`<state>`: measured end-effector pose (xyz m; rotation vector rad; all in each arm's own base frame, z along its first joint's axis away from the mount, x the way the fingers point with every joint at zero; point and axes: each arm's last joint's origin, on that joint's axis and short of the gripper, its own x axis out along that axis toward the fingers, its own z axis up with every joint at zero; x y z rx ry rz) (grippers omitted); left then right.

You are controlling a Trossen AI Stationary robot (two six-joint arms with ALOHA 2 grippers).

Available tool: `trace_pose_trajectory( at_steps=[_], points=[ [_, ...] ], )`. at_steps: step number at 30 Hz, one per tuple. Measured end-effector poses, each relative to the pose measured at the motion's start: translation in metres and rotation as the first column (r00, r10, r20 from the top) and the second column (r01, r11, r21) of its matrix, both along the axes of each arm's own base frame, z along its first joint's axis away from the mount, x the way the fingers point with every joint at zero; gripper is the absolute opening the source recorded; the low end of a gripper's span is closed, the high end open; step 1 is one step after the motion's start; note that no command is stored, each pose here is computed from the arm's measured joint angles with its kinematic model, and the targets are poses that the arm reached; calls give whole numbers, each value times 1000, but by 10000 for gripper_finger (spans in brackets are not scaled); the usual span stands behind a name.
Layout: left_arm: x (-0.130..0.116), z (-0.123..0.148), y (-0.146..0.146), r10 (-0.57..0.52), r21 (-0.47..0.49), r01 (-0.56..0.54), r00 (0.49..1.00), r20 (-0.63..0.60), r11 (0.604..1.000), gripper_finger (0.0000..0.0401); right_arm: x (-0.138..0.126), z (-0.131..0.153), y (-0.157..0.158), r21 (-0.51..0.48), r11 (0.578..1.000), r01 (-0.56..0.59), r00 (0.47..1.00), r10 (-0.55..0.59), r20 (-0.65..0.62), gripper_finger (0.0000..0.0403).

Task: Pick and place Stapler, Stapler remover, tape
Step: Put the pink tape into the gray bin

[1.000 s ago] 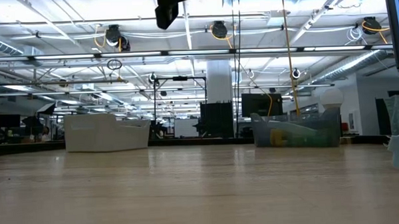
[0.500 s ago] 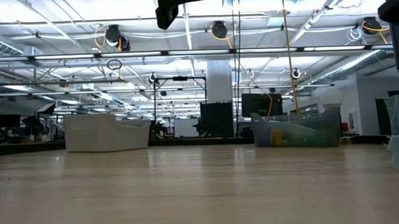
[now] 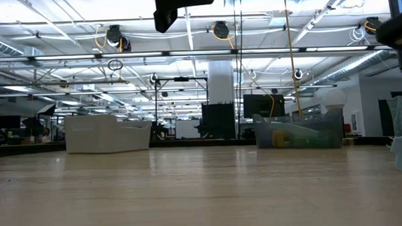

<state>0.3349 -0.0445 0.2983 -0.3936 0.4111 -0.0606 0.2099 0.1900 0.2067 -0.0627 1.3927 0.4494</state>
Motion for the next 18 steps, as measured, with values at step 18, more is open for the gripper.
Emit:
trace_pose_trajectory(
  at_steps=[18],
  points=[
    [0,0,-1,-4,4,4,1000,-5,1000,115,-16,-48,-13,9,993,116,991,-115,-65,155]
  ],
)
